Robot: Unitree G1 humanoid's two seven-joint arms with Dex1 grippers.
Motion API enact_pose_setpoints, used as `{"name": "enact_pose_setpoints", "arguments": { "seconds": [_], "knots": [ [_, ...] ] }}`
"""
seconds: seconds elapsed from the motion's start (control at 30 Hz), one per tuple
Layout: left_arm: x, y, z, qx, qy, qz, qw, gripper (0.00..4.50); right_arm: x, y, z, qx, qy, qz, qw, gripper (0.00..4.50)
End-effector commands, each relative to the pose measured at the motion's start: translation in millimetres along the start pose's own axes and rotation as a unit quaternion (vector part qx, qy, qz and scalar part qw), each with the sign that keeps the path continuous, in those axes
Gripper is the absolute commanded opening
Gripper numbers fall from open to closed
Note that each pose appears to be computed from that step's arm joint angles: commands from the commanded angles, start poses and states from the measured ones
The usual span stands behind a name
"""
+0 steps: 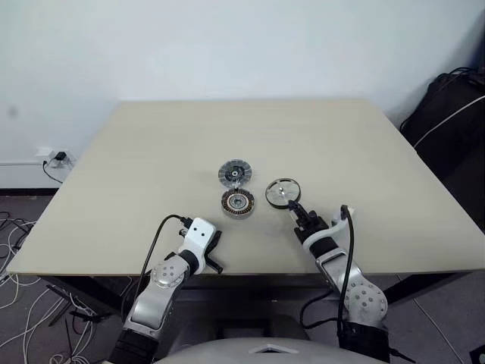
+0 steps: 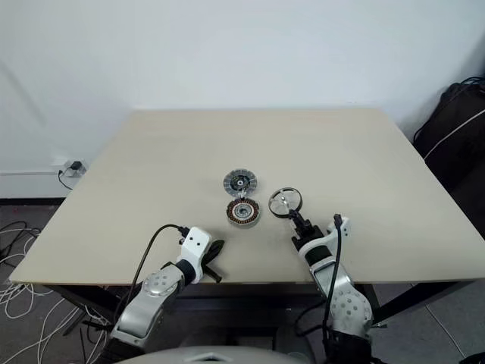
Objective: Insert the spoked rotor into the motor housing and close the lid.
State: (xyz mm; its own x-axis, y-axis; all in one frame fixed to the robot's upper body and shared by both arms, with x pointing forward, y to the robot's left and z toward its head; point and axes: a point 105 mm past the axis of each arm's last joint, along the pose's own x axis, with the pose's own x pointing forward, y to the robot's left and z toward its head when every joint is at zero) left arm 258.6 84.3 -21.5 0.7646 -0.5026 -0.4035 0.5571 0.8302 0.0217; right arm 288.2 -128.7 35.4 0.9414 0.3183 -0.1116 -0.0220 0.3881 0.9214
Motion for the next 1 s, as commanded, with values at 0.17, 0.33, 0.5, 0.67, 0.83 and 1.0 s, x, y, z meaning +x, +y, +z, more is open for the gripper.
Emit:
{"name": "enact_pose_setpoints", "arguments": {
  "seconds": [0.17, 0.33, 0.5, 0.67, 0.83, 1.0],
  "knots": [
    [-1.5, 0.6, 12.7, -0.005, -0.032, 0.013, 0.999, 0.00, 31.3, 35.7, -39.5, 0.026, 0.070, 0.060, 0.995, 0.38],
    [-7.3, 6.1, 12.2, 0.000, -0.033, 0.022, 0.999, 0.00, 45.8, 37.3, -59.4, 0.037, 0.103, 0.067, 0.992, 0.38],
    [-11.5, 9.4, 11.7, 0.004, -0.032, 0.030, 0.999, 0.00, 56.2, 42.6, -66.3, 0.045, 0.116, 0.080, 0.989, 0.38],
    [-14.9, 11.6, 11.0, 0.005, -0.030, 0.036, 0.999, 0.00, 64.4, 46.9, -67.1, 0.061, 0.116, 0.090, 0.987, 0.38],
    [-19.1, 13.0, 9.3, 0.005, -0.026, 0.041, 0.999, 0.00, 70.8, 49.6, -69.7, 0.078, 0.118, 0.096, 0.985, 0.38],
    [-21.7, 13.8, 8.9, 0.007, -0.023, 0.043, 0.999, 0.00, 76.4, 49.0, -71.6, 0.093, 0.120, 0.096, 0.984, 0.38]
  ]
}}
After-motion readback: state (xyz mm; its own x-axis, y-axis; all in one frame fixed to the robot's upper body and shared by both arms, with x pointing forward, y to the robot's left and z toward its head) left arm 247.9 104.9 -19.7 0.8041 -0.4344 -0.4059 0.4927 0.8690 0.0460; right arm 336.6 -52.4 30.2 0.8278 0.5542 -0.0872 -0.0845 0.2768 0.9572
